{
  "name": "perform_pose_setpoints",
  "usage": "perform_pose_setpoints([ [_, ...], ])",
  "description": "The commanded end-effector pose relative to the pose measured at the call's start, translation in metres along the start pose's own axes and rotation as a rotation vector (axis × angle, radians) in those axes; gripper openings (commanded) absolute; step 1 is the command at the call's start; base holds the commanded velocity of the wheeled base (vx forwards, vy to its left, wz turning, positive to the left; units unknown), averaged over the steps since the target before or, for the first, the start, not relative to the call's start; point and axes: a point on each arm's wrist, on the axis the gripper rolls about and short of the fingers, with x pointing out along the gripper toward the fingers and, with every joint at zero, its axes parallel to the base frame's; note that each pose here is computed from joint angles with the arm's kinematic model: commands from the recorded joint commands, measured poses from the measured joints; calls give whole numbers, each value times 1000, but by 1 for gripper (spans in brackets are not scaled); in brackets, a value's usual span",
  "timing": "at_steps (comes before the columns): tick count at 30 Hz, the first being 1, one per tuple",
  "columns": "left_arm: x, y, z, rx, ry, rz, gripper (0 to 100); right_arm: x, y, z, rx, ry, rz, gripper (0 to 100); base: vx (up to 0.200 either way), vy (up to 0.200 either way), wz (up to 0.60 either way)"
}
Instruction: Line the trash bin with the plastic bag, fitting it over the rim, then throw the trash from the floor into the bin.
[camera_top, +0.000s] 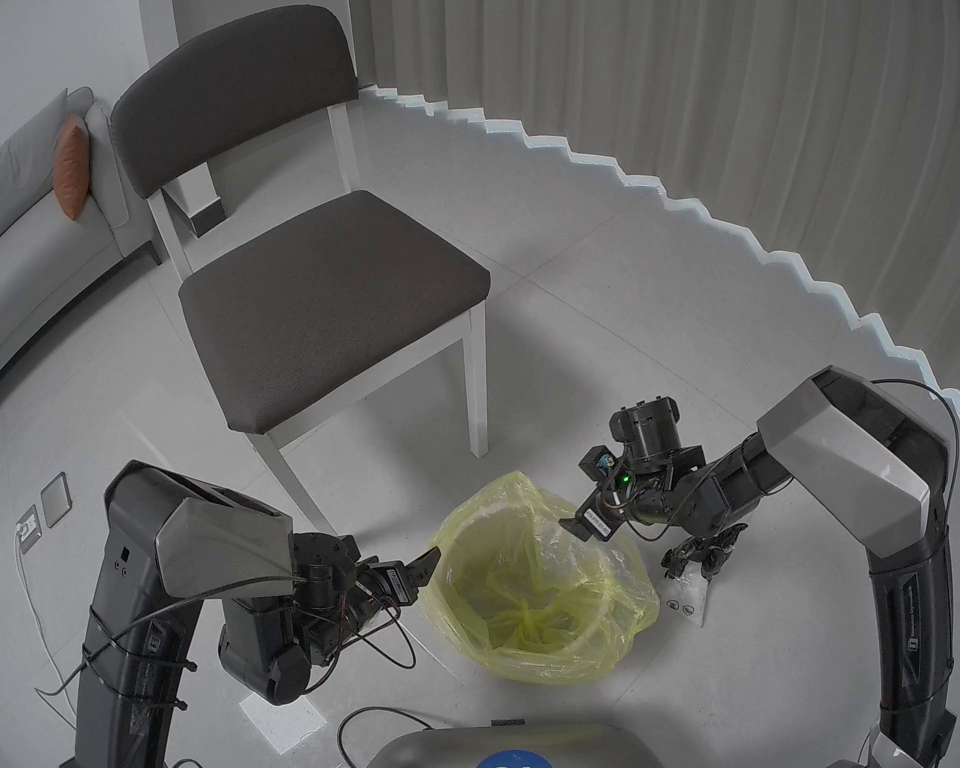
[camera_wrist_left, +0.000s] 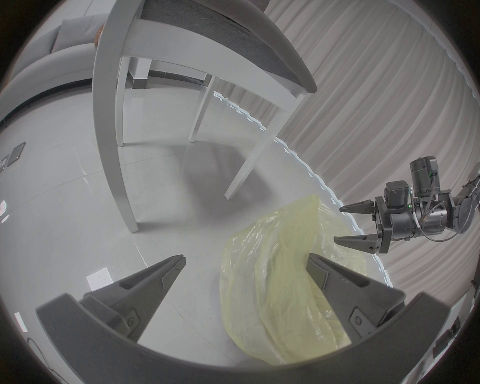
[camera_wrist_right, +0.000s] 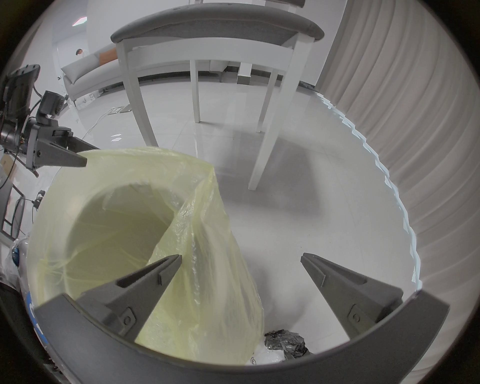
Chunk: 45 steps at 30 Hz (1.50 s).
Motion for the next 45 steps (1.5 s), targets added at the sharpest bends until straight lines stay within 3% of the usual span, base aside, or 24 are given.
perform_pose_setpoints([
  [1, 1, 1, -2, 2, -6, -2, 100, 3, -20, -13, 29, 28, -31, 100, 0, 0, 0],
  [8, 2, 1, -3, 2, -5, 0, 100, 9, -31, -24, 50, 48, -48, 100, 0, 0, 0],
  [32, 2, 2, -3, 2, -6, 2, 100, 29, -12, -26, 36, 54, -17, 100, 0, 0, 0],
  [45, 2, 1, -3, 2, -6, 2, 100, -18, -36, 16, 40, -62, -78, 100, 0, 0, 0],
])
